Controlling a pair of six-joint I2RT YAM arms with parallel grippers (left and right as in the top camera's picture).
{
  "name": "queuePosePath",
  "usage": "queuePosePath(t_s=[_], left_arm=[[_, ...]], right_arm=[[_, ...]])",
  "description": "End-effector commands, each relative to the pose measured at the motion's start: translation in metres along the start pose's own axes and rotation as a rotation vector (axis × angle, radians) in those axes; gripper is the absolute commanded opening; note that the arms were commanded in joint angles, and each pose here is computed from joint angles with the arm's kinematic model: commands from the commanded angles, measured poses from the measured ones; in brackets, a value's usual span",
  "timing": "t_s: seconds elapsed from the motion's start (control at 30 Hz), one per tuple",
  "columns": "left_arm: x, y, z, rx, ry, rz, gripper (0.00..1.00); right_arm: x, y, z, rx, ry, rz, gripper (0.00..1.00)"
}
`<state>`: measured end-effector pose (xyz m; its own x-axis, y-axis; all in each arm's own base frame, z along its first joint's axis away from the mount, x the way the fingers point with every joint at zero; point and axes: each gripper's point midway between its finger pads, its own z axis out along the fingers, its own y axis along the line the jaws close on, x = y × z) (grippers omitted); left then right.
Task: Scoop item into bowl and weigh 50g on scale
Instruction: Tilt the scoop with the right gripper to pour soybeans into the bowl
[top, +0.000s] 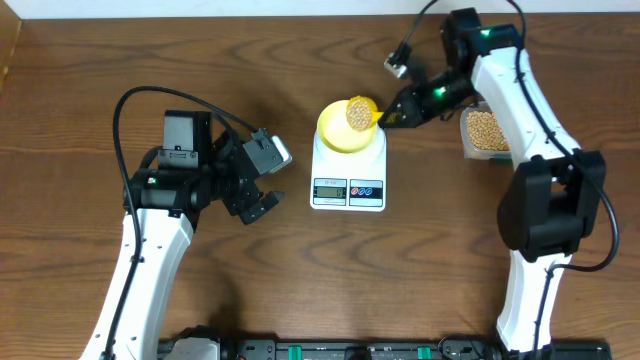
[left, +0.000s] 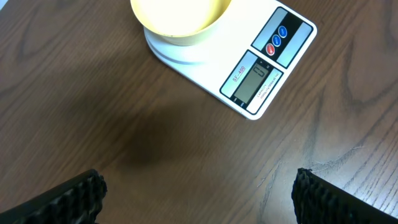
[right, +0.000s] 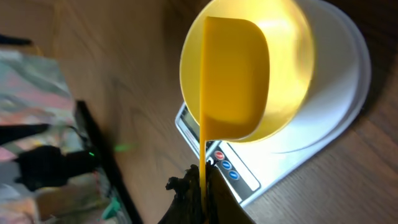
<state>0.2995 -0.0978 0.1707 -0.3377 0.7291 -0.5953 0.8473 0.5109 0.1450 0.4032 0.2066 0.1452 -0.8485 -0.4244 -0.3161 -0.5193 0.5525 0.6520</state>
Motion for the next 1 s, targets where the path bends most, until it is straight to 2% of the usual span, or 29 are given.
queuePosePath(t_s=[0.0,0.2,0.7,0.97], left_arm=[[0.005,-0.001,0.003,0.005,0.016,-0.001,0.98],[0.005,-0.001,0.003,0.005,0.016,-0.001,0.98],[0.005,-0.001,0.003,0.005,0.016,-0.001,0.97],[0.005,-0.001,0.003,0.005,0.016,-0.001,0.98]], right_arm=[[-0.002,-0.002,0.008,0.05,0.025,-0.083,0.01],[-0.006,-0.003,0.014,0.104,0.043,-0.151,0.01],[-0.034,-0.004,0.002,0.381,0.072,-0.324,0.01],[-0.035,0.001,0.005,0.415,0.097,-0.38,0.01]])
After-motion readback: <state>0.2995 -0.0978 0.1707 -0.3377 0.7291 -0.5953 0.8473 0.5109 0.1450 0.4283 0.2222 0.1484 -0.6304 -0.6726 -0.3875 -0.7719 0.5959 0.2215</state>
